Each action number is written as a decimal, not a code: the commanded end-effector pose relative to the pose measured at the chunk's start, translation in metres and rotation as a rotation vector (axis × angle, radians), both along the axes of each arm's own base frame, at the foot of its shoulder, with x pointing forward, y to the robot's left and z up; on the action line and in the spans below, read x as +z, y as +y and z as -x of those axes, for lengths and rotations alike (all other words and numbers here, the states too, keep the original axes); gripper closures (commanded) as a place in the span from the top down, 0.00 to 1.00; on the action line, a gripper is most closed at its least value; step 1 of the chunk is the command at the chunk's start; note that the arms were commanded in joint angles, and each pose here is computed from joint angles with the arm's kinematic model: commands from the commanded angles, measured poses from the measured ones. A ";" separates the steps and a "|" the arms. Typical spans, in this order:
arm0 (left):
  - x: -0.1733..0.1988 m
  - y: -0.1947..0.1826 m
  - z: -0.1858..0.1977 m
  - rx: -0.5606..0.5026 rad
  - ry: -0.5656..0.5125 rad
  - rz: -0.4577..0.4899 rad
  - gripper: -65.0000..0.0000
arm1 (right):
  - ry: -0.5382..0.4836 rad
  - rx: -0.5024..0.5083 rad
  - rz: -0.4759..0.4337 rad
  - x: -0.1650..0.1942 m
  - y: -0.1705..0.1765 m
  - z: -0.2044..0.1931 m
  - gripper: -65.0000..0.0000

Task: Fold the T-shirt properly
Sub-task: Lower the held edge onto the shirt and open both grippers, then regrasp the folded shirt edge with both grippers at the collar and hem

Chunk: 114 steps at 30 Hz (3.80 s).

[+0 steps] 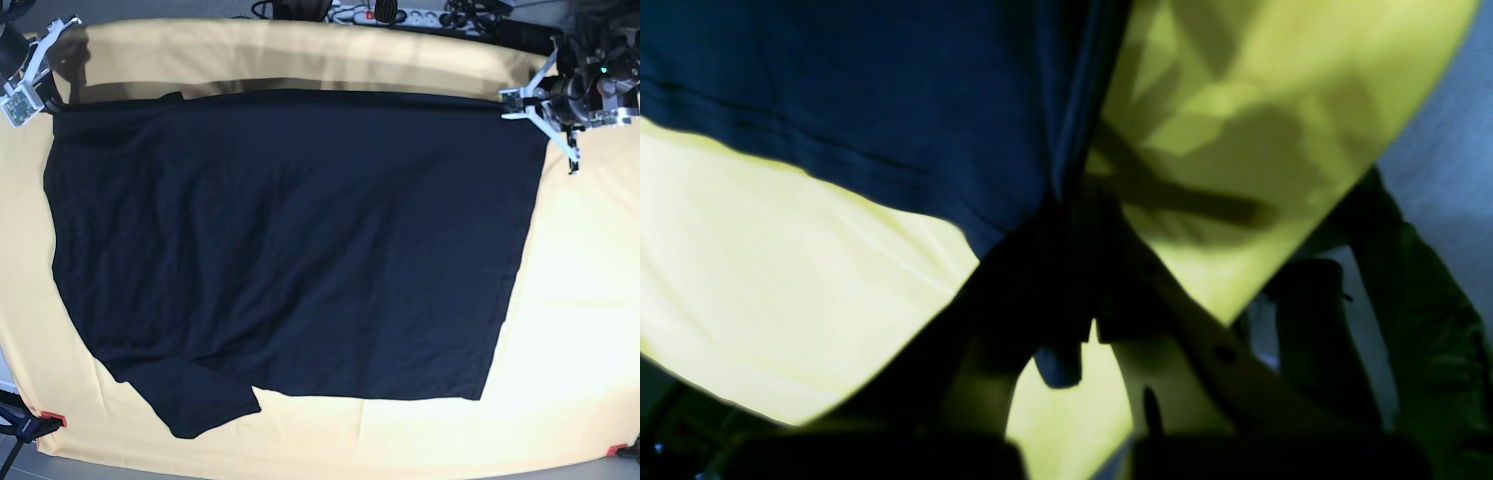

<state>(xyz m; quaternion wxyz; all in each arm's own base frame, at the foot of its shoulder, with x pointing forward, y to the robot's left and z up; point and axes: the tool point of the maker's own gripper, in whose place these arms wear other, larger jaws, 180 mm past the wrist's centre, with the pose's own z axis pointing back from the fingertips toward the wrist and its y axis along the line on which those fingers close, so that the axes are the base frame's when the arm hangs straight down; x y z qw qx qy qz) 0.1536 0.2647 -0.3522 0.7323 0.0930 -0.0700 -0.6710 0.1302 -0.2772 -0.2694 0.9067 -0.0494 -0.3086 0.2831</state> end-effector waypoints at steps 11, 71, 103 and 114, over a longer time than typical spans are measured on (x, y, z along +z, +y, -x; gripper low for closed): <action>0.025 0.031 0.031 -0.048 -0.062 -0.304 0.00 | 0.174 -0.018 0.034 -0.016 -0.007 0.047 0.00; 0.092 -0.056 -0.142 -0.179 -0.353 0.380 0.00 | -0.217 0.100 -0.029 -0.011 0.016 -0.102 0.00; 0.104 -0.053 -0.230 0.064 -0.496 0.658 0.16 | -0.356 -0.029 0.014 -0.003 0.007 -0.142 0.19; 0.103 -0.058 -0.225 0.166 -0.425 0.760 0.26 | -0.327 -0.007 -0.015 -0.006 0.013 -0.141 0.26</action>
